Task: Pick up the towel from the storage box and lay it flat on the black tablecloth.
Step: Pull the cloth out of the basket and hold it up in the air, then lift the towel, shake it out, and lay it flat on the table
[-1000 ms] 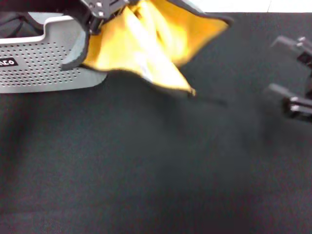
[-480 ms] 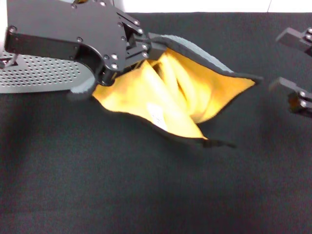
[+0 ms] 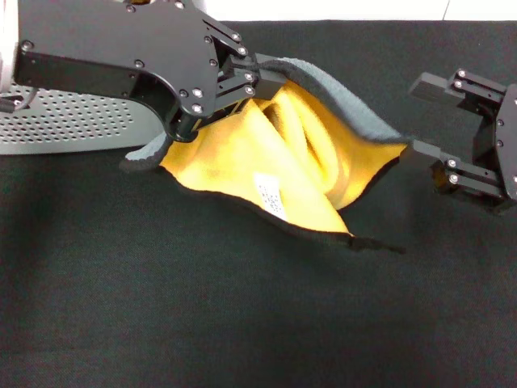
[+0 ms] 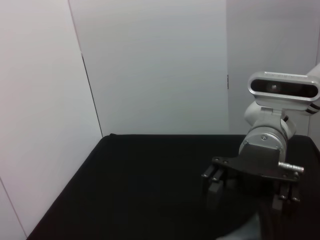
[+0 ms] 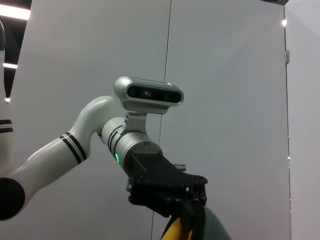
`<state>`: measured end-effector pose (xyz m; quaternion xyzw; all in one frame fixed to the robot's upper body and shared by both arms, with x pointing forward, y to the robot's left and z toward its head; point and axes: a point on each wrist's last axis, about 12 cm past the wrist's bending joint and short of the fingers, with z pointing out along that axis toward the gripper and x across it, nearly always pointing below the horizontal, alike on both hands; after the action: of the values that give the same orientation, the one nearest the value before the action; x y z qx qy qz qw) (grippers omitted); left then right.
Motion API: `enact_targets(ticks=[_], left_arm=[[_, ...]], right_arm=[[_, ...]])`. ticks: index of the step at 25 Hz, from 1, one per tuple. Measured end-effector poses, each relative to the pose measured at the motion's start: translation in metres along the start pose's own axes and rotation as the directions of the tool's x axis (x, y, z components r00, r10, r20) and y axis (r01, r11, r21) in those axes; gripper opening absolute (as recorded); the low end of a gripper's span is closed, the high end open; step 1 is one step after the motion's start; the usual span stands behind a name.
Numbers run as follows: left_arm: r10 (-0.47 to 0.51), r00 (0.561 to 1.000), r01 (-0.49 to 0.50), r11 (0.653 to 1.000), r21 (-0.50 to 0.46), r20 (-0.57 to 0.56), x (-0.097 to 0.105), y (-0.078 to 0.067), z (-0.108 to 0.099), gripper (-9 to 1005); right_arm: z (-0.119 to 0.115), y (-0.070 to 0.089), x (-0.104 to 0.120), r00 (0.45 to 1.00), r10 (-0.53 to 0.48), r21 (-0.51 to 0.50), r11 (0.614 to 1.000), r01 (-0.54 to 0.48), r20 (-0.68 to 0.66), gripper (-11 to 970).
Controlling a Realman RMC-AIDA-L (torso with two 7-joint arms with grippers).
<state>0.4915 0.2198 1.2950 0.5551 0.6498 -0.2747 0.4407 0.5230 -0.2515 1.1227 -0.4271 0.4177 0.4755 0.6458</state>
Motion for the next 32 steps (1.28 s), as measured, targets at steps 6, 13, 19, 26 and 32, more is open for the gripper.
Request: enact_targets(ticks=[6,13,19,26,32], left_arm=[[-0.008,1.000,0.008,1.000,-0.003,0.003,-0.001,0.001,0.000,46],[-0.009,1.000,0.009,1.000,-0.006,0.005,-0.001,0.001,-0.001,46],[-0.007,1.000,0.007,1.000,-0.006,0.006,-0.001,0.001,0.000,46],[-0.007,1.000,0.007,1.000,-0.003,0.005,-0.001,0.001,0.000,46],[-0.036,0.999,0.036,0.999,0.006,-0.003,0.006,0.004,0.002,46]], right_arm=[[0.000,0.001,0.001,1.000,0.002,0.002,1.000,-0.002,0.002,630],[0.000,0.002,0.002,1.000,0.000,0.008,1.000,0.000,-0.002,631],[0.001,0.001,0.005,1.000,-0.002,0.020,1.000,0.002,-0.020,543],[0.008,0.007,0.011,0.998,-0.067,0.026,0.997,0.067,-0.007,172],[0.011,0.008,0.013,0.998,-0.069,0.026,0.997,0.069,-0.004,82]])
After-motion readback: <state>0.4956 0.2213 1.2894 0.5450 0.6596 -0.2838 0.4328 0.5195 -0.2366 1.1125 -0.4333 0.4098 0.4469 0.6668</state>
